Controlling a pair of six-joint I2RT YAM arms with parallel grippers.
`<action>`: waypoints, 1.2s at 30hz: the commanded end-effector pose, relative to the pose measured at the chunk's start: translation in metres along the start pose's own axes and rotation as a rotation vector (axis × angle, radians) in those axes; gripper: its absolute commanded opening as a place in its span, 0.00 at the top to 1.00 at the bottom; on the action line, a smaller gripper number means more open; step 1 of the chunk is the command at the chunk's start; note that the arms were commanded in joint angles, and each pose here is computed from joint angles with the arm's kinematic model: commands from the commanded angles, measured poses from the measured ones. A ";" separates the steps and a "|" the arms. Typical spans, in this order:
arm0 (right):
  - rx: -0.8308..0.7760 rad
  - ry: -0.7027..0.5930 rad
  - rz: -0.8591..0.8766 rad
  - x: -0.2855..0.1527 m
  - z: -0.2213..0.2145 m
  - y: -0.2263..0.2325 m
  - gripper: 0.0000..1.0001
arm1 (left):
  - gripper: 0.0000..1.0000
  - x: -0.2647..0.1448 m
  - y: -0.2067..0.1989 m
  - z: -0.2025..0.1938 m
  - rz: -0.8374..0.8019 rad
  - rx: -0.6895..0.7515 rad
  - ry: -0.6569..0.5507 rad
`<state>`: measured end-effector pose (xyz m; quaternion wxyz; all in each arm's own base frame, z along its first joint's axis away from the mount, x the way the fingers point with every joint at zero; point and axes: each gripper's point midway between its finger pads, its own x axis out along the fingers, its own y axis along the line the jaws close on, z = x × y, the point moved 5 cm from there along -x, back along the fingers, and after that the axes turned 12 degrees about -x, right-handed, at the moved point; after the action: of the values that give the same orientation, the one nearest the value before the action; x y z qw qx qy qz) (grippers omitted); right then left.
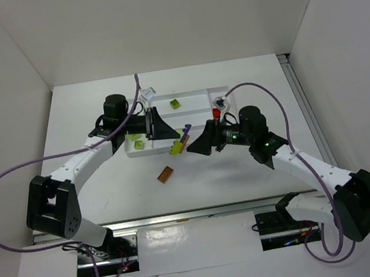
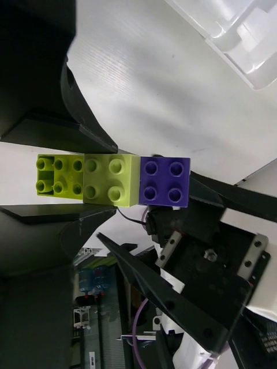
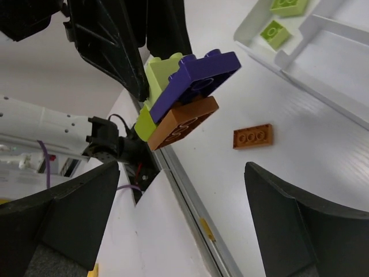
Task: Sort the legos into containers by color
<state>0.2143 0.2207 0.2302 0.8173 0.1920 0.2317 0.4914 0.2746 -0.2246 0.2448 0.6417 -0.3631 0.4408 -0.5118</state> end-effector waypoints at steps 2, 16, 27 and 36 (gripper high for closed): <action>-0.054 -0.060 0.124 0.016 0.013 0.016 0.04 | 1.00 -0.004 -0.023 0.004 -0.081 0.083 -0.001; -0.067 -0.112 0.235 0.038 0.020 0.025 0.20 | 1.00 -0.005 -0.018 -0.003 -0.069 0.056 0.009; -0.047 -0.106 0.219 0.047 0.016 0.016 0.70 | 1.00 -0.009 -0.019 -0.001 -0.072 0.063 -0.007; -0.001 -0.109 0.118 0.044 0.012 0.006 0.82 | 1.00 -0.009 -0.009 0.000 -0.045 0.042 -0.021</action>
<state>0.2312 0.2636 0.2210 0.7803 0.2315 0.2098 0.5417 0.2750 -0.2188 0.2489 0.6406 -0.3742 0.4290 -0.5154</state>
